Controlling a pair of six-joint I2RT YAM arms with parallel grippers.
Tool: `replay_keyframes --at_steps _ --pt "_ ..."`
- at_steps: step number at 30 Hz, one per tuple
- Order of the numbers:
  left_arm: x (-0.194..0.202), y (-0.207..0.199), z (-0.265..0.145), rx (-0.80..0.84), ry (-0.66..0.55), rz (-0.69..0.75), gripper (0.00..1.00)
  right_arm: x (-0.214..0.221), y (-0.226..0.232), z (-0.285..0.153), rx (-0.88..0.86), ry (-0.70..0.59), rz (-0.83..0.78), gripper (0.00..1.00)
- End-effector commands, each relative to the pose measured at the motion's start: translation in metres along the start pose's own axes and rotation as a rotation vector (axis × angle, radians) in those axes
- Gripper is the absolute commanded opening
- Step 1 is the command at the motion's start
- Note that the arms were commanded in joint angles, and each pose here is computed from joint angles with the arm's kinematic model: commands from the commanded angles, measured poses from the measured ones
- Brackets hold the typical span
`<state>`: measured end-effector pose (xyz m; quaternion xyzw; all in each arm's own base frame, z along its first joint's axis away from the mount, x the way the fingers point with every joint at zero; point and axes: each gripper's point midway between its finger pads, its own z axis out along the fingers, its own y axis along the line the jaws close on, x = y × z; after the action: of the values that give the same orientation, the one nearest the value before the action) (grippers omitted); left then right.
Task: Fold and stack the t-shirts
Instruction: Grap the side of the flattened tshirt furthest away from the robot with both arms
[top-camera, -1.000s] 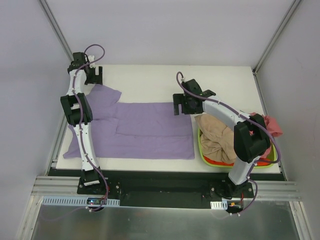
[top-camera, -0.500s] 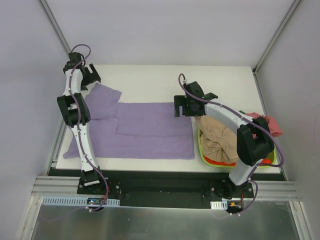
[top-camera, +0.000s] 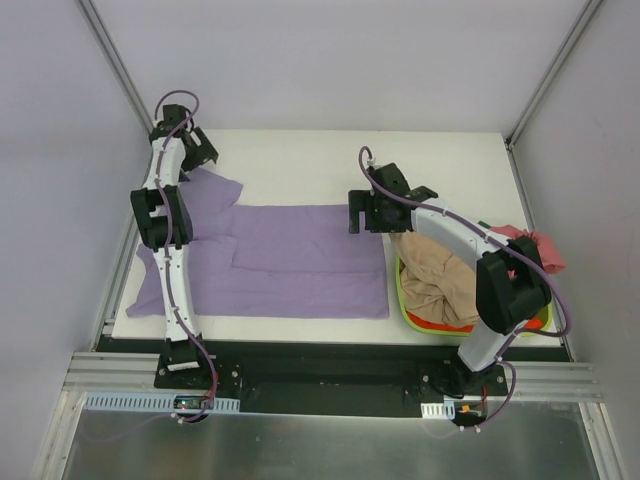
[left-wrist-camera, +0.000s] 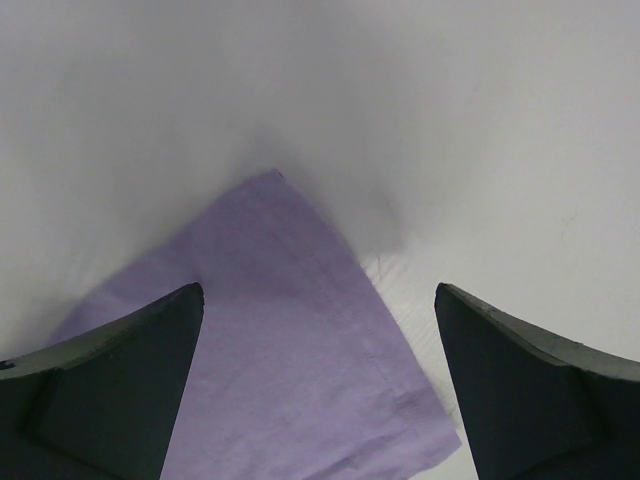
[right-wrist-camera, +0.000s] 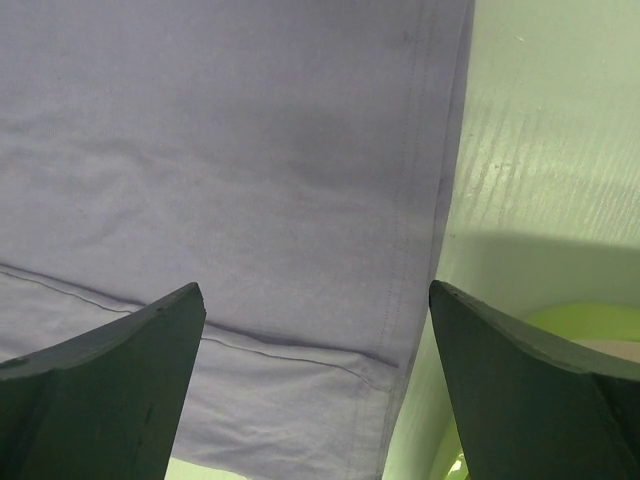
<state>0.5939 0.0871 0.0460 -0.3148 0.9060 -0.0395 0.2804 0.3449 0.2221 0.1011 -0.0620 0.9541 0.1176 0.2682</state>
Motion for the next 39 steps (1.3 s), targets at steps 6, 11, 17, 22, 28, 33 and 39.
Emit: replay_keyframes --at_steps 6,11,17,22,28,33,39 --pt "0.036 0.001 -0.009 -0.112 0.092 0.023 0.95 -0.008 -0.001 -0.022 -0.010 -0.069 0.000 0.96" --pt "0.070 0.013 -0.016 -0.184 0.206 0.112 0.93 -0.007 -0.001 -0.027 -0.024 -0.082 -0.008 0.96" --pt "0.075 0.018 -0.023 -0.211 0.227 0.139 0.68 -0.005 -0.003 -0.036 -0.039 -0.117 -0.014 0.96" --pt "0.066 0.017 -0.020 -0.213 0.199 0.141 0.57 -0.002 -0.007 -0.038 -0.030 -0.121 -0.019 0.96" --pt "0.056 0.015 -0.014 -0.210 0.152 0.148 0.47 -0.004 -0.007 -0.030 -0.020 -0.105 -0.037 0.96" --pt "0.055 0.004 -0.008 -0.158 0.142 0.144 0.34 -0.022 -0.008 -0.022 0.025 -0.097 -0.076 0.96" --pt "0.049 0.000 -0.006 -0.133 0.123 0.145 0.18 -0.050 -0.001 0.003 0.050 -0.097 -0.103 0.96"
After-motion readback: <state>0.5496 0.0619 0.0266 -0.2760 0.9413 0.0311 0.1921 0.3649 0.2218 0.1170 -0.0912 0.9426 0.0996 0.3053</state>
